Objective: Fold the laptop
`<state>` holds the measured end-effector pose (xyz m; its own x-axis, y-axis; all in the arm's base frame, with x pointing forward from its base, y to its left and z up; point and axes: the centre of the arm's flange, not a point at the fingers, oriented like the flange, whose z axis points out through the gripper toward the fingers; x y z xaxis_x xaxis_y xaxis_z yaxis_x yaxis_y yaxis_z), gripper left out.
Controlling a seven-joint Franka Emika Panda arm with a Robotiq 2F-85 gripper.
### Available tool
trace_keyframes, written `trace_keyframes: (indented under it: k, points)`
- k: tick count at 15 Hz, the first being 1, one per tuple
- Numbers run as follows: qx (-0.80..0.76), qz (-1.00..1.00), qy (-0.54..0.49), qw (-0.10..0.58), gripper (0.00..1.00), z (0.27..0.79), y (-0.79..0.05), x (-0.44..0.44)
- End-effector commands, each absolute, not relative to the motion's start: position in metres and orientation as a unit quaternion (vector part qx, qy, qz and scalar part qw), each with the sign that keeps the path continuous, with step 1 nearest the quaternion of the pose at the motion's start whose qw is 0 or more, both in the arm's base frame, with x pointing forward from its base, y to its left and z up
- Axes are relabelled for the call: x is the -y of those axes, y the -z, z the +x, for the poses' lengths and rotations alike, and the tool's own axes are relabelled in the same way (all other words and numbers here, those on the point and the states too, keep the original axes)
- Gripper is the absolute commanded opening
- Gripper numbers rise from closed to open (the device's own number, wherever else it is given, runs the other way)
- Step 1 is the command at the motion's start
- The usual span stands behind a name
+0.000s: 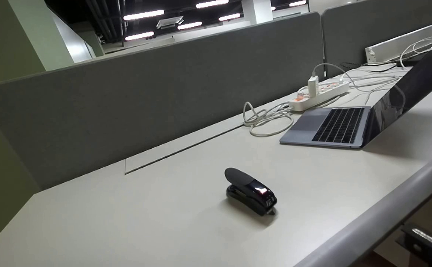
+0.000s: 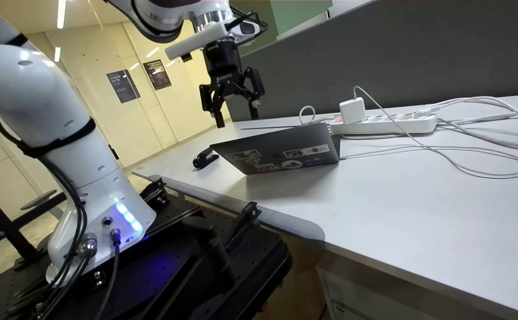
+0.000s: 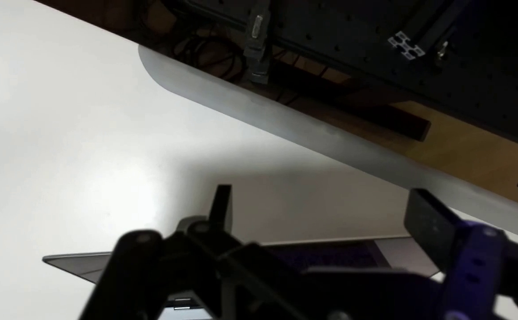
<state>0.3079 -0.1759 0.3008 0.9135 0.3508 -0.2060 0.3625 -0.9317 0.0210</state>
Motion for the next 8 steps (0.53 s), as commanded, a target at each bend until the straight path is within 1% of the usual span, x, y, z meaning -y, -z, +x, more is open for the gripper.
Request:
trace_keyframes:
  k: [1,8]
  points:
    - [-0.182,0.978,0.089,0.047,1.0,0.302,-0.277,0.19]
    - [-0.194,0.979,0.039,0.054,1.0,0.318,-0.239,0.194]
